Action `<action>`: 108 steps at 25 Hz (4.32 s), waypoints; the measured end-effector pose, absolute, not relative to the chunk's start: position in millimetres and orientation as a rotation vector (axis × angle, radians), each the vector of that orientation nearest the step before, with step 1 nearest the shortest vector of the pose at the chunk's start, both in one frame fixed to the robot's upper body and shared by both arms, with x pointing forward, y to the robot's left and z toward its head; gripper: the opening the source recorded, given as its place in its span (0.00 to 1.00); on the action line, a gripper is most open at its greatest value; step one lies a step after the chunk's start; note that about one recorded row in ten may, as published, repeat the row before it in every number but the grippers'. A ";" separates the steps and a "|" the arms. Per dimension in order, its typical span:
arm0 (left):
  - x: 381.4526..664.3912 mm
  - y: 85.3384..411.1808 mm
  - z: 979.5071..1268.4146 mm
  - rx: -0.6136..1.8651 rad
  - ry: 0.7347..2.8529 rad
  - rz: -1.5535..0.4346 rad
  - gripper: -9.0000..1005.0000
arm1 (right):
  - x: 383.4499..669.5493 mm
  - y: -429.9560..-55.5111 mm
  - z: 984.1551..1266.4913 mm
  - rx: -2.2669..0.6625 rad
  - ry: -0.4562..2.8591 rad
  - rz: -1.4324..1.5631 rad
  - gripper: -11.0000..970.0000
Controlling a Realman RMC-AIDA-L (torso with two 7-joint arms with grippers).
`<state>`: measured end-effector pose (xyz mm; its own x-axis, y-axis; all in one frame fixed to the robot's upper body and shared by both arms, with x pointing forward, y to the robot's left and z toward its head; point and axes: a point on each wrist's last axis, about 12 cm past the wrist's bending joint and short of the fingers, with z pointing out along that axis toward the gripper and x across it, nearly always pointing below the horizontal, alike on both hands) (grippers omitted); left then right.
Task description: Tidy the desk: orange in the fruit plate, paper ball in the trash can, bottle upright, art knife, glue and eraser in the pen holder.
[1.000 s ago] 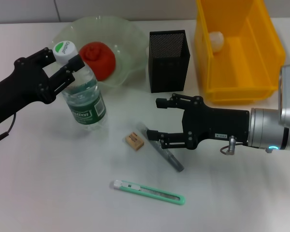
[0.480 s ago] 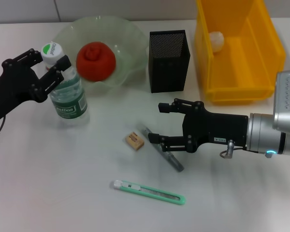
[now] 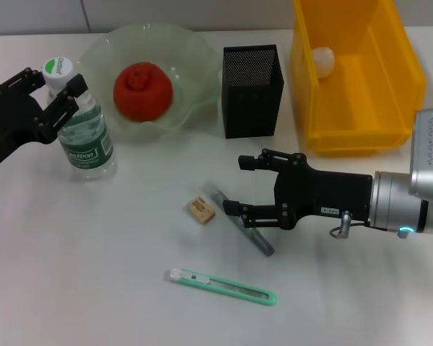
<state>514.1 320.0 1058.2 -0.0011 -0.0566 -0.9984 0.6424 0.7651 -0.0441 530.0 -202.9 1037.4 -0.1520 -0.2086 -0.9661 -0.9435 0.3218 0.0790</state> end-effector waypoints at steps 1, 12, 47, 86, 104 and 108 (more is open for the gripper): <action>514.1 320.0 1058.2 0.502 1.482 -0.587 0.47 | 530.0 -202.9 1037.4 -1.072 1.599 0.932 0.86; 519.6 318.4 1055.4 0.475 1.509 -0.565 0.47 | 530.5 -202.9 1037.5 -1.070 1.601 0.931 0.86; 521.3 316.4 1055.6 0.476 1.509 -0.567 0.48 | 530.6 -203.0 1037.5 -1.070 1.601 0.929 0.86; 508.2 324.9 1096.8 0.484 1.271 -0.823 0.71 | 532.8 -204.2 1040.9 -1.042 1.590 0.934 0.85; 475.8 318.9 1078.5 1.012 1.557 -1.085 0.71 | 532.4 -213.4 1076.6 -1.086 1.546 1.153 0.85; 475.7 319.7 1073.3 1.062 1.599 -1.064 0.71 | 534.2 -215.8 1089.7 -1.158 1.571 1.197 0.85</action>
